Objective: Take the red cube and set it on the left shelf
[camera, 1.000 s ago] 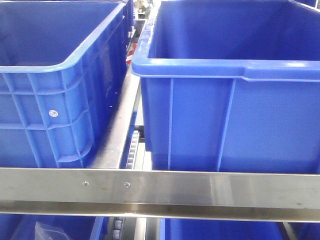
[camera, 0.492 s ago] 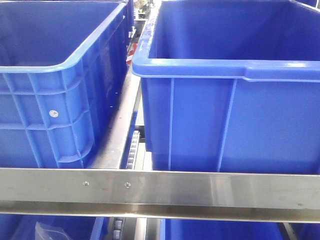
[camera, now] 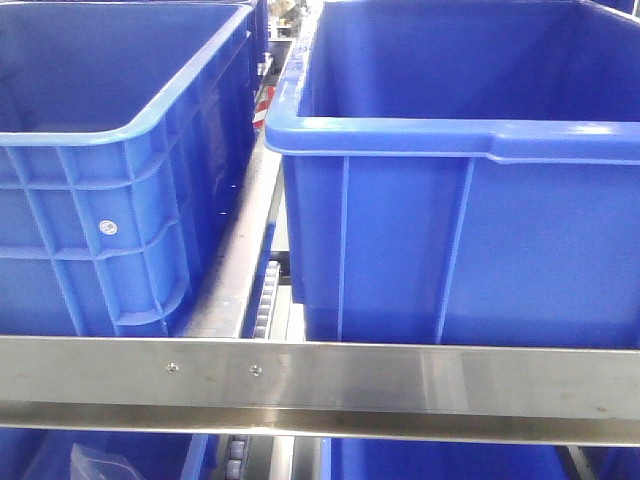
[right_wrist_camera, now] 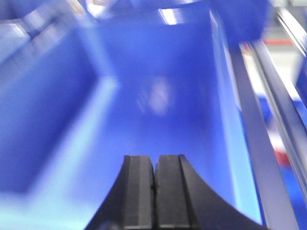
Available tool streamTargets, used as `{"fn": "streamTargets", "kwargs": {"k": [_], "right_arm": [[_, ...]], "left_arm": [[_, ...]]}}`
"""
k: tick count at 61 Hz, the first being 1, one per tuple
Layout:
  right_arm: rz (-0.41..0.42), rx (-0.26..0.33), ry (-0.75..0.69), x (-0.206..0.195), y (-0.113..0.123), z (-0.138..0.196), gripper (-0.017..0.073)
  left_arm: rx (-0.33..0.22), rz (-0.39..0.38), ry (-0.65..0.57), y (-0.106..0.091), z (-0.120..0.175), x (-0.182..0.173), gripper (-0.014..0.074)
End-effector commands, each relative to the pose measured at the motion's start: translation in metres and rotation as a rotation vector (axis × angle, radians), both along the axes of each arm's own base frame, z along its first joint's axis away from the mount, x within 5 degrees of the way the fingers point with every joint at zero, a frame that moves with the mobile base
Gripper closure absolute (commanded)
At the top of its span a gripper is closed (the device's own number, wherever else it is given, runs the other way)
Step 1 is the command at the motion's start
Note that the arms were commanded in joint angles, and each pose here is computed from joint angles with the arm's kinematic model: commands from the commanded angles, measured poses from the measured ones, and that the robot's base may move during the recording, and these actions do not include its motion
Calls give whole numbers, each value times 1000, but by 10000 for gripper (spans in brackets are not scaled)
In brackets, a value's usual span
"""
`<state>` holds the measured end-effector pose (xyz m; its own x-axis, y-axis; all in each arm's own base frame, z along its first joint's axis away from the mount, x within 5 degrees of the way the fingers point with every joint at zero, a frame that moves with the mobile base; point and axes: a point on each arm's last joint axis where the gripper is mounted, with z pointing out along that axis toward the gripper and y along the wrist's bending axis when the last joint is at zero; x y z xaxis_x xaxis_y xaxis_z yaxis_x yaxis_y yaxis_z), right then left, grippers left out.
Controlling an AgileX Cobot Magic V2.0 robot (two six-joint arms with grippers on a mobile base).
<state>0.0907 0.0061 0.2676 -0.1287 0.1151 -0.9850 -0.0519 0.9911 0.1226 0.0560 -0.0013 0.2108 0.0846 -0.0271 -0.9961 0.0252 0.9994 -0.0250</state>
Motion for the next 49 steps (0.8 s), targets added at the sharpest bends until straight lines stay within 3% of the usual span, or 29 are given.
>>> {"fn": "streamTargets", "kwargs": {"k": [1,20,49], "right_arm": [[-27,-12,-131,-10,-3,-4,511],[-55,-8,-259,-38,-6,-51,511],[-56,-8,-252,-37,-6,-55,511]], "left_arm": [[-1,2,-76,0,0,-1,492],[-1,2,-76,0,0,-1,492],[-1,2,-76,0,0,-1,492]]}}
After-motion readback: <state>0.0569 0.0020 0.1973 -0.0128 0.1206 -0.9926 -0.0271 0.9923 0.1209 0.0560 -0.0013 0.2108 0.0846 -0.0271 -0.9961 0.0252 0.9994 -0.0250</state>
